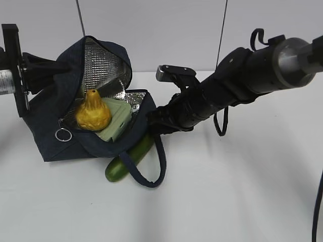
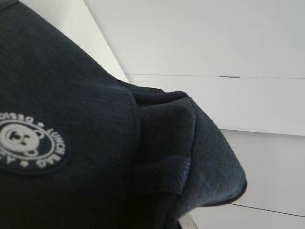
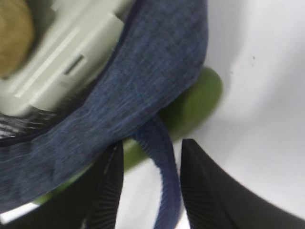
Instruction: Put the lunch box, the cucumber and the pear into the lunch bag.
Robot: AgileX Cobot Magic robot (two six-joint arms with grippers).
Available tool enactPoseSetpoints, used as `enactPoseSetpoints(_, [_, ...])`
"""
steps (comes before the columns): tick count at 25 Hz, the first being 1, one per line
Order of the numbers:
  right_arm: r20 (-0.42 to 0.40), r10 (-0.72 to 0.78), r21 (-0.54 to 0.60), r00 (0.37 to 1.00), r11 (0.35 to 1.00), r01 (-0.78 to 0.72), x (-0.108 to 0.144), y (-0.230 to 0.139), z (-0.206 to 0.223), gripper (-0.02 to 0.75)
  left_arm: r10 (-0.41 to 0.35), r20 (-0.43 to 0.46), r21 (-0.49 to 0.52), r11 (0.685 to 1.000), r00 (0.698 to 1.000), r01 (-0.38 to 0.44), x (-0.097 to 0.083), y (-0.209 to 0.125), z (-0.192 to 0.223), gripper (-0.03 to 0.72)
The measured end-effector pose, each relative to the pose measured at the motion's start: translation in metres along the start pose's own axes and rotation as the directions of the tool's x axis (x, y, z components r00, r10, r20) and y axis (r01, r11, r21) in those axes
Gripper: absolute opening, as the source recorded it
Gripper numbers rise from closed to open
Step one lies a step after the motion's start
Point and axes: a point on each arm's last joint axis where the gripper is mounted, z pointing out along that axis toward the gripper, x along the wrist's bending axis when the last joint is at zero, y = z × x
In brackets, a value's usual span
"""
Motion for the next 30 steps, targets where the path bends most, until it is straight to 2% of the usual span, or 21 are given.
enactPoseSetpoints(4, [-0.05,0.036,0.015,0.998,0.999,-0.035,0.005,-0.001,-0.002,0.351,0.0,0.0,0.0,1.0,1.0,0.0,0.0,0.0,0.0,0.002])
enactPoseSetpoints(8, [-0.056,0.051,0.03,0.997,0.998,-0.05,0.003,-0.004,0.004,0.486,0.0,0.0,0.0,1.0,1.0,0.0,0.0,0.0,0.0,0.002])
enactPoseSetpoints(10, [-0.057,0.047,0.03,0.997,0.999,-0.045,0.003,-0.004,0.004,0.51,0.0,0.0,0.0,1.0,1.0,0.0,0.0,0.0,0.0,0.002])
enactPoseSetpoints(17, [-0.081,0.11,0.003,0.991,0.994,-0.11,0.005,-0.001,0.004,0.526,0.0,-0.001,-0.001,1.0,1.0,0.0,0.0,0.0,0.0,0.002])
enactPoseSetpoints(25, [-0.051,0.109,-0.008,0.993,0.994,-0.109,0.0,-0.002,0.009,0.528,0.0,-0.001,-0.001,1.0,1.0,0.0,0.0,0.0,0.0,0.002])
enactPoseSetpoints(30, [0.001,0.038,-0.003,0.999,0.999,-0.038,0.006,-0.008,0.022,0.528,0.0,0.0,0.0,1.0,1.0,0.0,0.0,0.0,0.0,0.002])
